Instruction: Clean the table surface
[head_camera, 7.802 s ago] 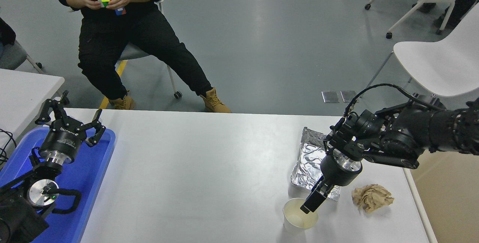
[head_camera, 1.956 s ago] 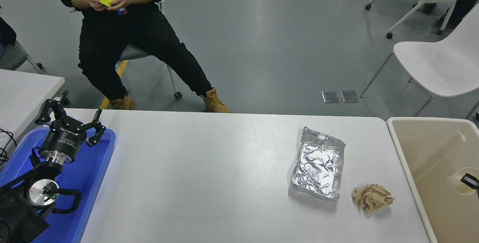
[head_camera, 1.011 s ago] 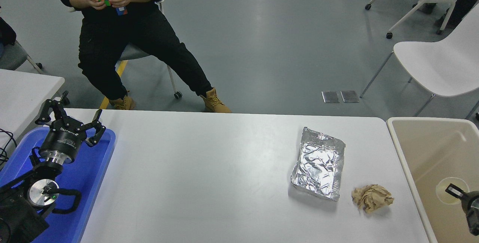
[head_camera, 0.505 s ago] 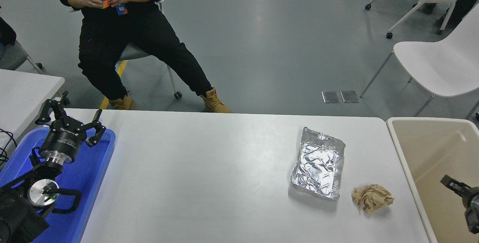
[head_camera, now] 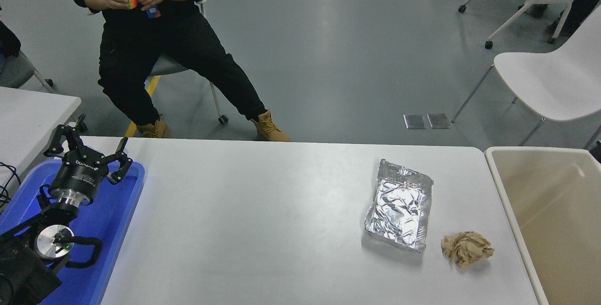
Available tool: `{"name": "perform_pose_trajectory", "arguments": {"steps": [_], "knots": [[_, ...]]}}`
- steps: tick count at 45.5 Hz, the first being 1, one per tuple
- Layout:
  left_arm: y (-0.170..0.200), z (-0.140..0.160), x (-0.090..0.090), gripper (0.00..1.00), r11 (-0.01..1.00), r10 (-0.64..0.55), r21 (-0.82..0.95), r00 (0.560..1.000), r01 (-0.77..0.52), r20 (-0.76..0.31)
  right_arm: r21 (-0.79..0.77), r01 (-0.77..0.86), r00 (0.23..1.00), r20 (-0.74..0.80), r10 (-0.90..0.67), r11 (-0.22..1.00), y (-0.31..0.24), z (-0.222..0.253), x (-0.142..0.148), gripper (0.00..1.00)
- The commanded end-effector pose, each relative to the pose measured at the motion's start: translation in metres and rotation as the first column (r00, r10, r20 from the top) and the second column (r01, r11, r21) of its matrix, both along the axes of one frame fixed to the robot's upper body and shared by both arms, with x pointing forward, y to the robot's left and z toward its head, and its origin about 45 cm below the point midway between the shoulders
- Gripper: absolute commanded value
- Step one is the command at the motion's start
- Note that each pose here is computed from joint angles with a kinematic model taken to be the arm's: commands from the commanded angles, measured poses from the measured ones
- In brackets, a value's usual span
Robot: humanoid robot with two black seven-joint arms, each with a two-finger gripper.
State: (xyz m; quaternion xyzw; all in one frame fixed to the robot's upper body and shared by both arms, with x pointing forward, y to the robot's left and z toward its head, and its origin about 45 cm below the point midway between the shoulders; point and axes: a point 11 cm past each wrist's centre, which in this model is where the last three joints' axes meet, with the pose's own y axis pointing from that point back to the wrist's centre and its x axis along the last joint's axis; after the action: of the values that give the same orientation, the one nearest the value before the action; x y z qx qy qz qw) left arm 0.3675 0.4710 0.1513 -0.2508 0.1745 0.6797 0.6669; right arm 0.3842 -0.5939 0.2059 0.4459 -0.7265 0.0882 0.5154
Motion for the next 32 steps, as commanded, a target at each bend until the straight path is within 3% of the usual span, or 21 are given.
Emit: {"name": "perform_pose_trajectory", "arguments": {"steps": [1,20,32], "knots": [[0.000,0.000,0.000,1.00,1.000,0.000,0.000,1.000,0.000,0.000,0.106,0.048,0.983,0.174,-0.066,0.993,-0.001,0.037,0.019,0.98],[0.000,0.000,0.000,1.00,1.000,0.000,0.000,1.000,0.000,0.000,0.274,-0.055,0.905,0.419,-0.068,0.960,0.023,0.106,0.066,0.98],[0.000,0.000,0.000,1.00,1.000,0.000,0.000,1.000,0.000,0.000,0.353,-0.253,0.839,0.543,0.023,0.901,0.076,0.156,0.108,0.98]]}}
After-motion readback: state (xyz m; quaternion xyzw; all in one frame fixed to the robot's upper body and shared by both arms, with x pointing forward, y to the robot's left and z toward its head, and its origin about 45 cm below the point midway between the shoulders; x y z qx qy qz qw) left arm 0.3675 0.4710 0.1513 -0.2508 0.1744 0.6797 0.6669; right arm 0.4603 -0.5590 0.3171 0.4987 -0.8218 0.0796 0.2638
